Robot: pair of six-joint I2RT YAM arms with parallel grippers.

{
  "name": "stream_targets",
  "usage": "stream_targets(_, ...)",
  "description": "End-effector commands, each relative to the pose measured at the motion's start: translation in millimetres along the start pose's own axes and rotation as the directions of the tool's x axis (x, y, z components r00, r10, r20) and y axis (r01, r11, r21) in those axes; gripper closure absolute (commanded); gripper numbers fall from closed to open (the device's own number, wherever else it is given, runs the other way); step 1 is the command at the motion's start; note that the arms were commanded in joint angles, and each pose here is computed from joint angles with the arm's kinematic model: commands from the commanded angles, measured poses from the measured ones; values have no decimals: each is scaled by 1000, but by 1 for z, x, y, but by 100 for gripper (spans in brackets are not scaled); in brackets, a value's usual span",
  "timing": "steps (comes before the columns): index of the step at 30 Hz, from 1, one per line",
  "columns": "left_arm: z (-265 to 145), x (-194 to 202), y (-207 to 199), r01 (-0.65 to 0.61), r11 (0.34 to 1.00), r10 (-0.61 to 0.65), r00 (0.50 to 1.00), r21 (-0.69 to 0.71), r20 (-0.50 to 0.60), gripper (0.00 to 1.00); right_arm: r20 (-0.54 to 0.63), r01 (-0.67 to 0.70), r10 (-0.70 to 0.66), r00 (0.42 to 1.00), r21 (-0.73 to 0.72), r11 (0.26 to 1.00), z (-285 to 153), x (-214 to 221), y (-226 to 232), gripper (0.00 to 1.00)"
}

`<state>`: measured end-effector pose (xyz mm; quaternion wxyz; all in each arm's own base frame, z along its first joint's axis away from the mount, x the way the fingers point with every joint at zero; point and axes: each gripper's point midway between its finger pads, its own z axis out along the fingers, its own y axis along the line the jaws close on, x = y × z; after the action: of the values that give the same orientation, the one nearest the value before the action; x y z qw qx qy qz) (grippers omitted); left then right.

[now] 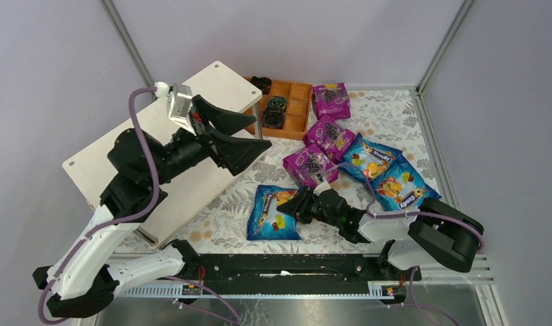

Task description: Place and organize the candy bags onto the shelf

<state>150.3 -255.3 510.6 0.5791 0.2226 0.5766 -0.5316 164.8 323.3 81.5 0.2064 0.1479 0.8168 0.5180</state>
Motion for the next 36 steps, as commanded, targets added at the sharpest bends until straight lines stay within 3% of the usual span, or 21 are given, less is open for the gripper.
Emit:
stream_targets(1, -1, -23, -6, -62, 998, 60, 993, 18, 106, 1, 123, -48, 75, 990, -205, 978, 7, -29, 91, 91)
stream_targets(7, -17, -20, 6, -135, 990, 140, 980, -45, 143, 1, 132, -51, 102, 986, -346, 937, 22, -38, 166, 99)
stream_targets(12, -41, -23, 35, -221, 951, 263, 946, -217, 188, 1, 236, -33, 157, 959, -458, 889, 24, -50, 216, 98)
stream_targets(17, -61, -33, 51, -277, 900, 356, 913, -338, 201, 1, 222, -95, 258, 940, -558, 824, 56, -59, 252, 98)
stream_targets(20, -78, -42, 53, -297, 874, 399, 890, -384, 220, 1, 274, -61, 276, 921, -598, 799, 80, -69, 266, 98)
stream_targets(23, -100, -50, 63, -329, 819, 471, 853, -471, 223, 1, 329, -29, 284, 901, -605, 795, 108, -80, 270, 97)
stream_targets(28, -150, -70, 87, -339, 649, 597, 782, -681, 180, 1, 450, 27, 274, 850, -556, 831, 137, -99, 255, 97)
stream_targets(32, -169, -73, 84, -309, 641, 616, 753, -702, 231, 1, 587, 128, 140, 797, -392, 911, 157, -112, 236, 99)
stream_targets(36, -170, -66, 89, -292, 644, 623, 736, -707, 264, 1, 675, 147, 120, 728, -325, 934, 161, -127, 217, 100)
